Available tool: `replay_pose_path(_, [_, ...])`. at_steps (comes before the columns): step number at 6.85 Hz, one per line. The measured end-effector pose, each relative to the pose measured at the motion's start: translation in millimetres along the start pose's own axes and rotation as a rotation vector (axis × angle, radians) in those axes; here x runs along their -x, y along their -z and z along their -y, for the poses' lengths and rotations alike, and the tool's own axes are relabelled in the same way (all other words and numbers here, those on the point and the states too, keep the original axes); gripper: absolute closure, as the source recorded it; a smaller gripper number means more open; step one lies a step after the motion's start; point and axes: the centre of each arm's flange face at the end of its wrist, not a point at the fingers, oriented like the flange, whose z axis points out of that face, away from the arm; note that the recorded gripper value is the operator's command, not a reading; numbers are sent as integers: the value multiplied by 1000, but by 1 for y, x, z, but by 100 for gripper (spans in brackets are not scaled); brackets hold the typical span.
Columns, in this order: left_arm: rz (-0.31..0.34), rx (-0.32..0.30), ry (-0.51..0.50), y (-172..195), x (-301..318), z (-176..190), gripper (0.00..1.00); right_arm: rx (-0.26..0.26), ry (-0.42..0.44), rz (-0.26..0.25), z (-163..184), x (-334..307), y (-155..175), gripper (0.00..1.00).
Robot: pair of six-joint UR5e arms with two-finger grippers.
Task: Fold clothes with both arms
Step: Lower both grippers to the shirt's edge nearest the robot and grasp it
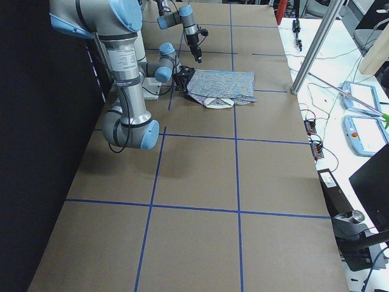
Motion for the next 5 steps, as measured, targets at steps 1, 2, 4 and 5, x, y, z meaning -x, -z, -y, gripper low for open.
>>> replay_pose_path(1, [23,7,-4,-9,7,-15,39,0,0,1,0,0,0,100])
replay_pose_path(2, [37,10,-9,-15,12,-23,39,0,0,3,0,1,1,100])
replay_pose_path(4, [61,14,-16,-25,20,-32,39,0,0,4,0,2,1,100])
replay_pose_path(5, [72,14,-18,-30,24,-34,40,0,1,3,0,1,1,100])
